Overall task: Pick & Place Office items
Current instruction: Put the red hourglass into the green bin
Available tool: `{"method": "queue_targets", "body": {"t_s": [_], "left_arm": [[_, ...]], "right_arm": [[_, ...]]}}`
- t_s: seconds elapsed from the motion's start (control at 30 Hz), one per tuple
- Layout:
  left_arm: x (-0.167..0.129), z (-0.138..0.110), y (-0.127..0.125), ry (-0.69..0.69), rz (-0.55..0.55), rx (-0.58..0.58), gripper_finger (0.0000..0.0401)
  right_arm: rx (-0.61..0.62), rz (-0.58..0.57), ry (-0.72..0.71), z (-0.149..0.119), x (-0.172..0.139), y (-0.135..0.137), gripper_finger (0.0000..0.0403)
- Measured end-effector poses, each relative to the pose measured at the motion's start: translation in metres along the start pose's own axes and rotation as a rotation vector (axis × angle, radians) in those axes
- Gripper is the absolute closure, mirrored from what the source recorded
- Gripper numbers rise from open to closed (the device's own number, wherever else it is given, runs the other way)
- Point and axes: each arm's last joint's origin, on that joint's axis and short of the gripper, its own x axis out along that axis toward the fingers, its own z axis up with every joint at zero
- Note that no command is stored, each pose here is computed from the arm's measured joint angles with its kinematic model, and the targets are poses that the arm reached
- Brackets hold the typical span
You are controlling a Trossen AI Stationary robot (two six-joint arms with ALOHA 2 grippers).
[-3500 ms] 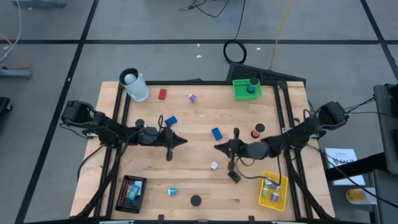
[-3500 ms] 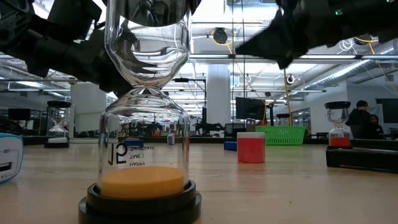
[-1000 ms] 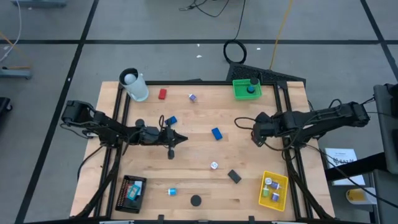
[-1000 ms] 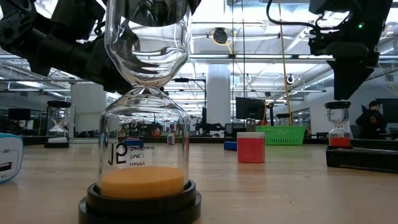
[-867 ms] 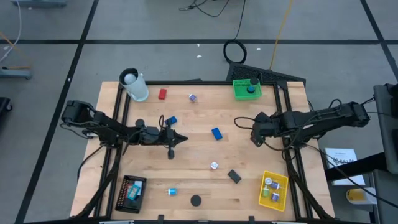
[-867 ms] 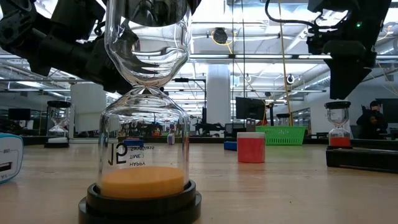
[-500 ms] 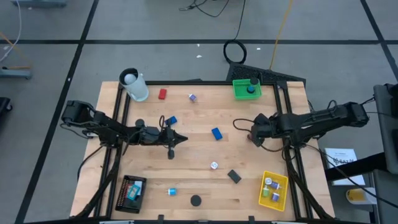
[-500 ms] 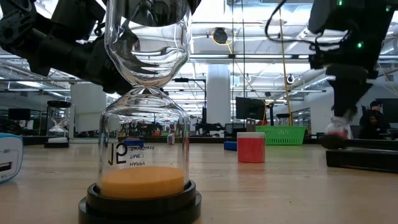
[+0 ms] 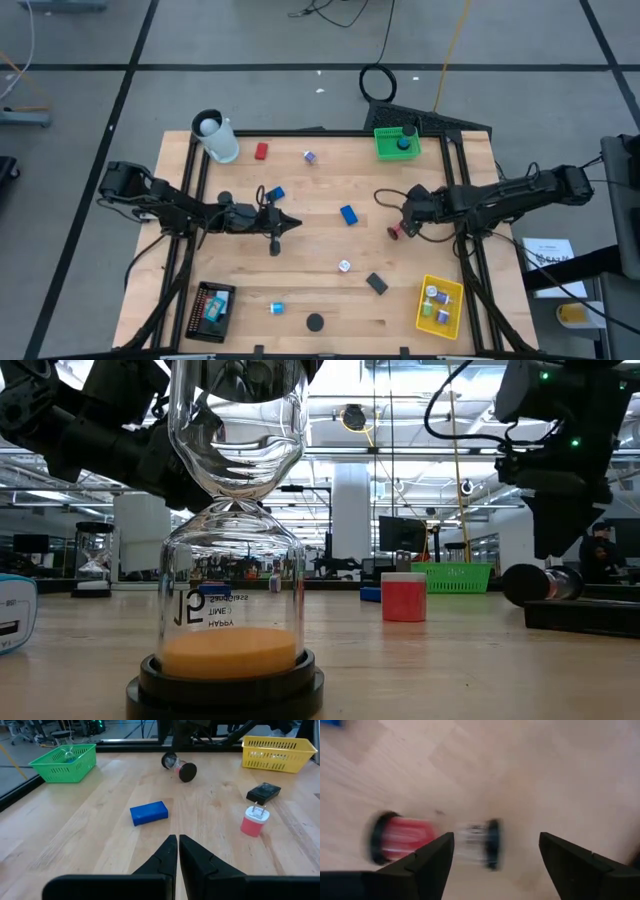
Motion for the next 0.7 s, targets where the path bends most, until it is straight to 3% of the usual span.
{"method": "queue_targets", "body": {"t_s": [0.23,0.43,0.7], "left_arm": [[0.0,0.0,0.0,0.004,0.0,-0.008,0.0375],[0.0,0.0,0.0,0.004,0.0,-0.008,0.0375],[0.0,0.0,0.0,0.005,0.0,-0.012,0.0375]], "right_arm": [[0.246,0.029,0.033,-0.003,-0.001,0.003,0.0097],[0.33,0.002,0.063,-0.015,0.002,0.006,0.0097],[0.447,0.102,0.043,-0.027,0.028,0.012,0.0096]]}}
